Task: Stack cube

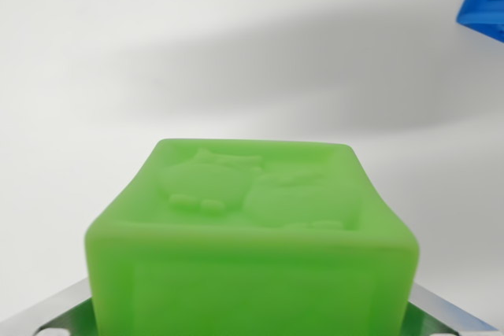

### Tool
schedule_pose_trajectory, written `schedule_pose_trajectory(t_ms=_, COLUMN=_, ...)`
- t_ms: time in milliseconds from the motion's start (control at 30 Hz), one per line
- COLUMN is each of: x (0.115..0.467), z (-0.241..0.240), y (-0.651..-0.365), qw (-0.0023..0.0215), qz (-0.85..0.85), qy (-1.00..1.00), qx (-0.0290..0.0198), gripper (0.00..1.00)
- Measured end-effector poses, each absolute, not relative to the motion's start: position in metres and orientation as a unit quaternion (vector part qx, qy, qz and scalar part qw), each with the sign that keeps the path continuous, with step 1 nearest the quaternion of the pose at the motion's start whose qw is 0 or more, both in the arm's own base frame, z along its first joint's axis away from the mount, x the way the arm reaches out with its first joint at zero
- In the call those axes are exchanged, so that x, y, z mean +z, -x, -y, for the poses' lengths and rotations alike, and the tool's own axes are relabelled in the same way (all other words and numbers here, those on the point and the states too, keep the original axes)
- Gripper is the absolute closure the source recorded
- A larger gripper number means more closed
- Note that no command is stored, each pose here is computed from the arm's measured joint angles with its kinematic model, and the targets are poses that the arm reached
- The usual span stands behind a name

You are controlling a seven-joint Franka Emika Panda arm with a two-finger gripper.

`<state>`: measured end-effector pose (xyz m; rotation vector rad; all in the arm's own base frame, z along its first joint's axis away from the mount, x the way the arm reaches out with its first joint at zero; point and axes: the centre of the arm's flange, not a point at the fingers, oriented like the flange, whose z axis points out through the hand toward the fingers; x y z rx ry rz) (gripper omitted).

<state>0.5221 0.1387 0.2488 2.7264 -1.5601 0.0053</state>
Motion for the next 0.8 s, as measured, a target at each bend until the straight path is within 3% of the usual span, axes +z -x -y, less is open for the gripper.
schedule_pose_trajectory(t_ms=800, x=0.264, z=-0.095, y=-0.534, qw=0.0003, qz=0.537, qy=-0.844, qx=0.0014, gripper=1.0)
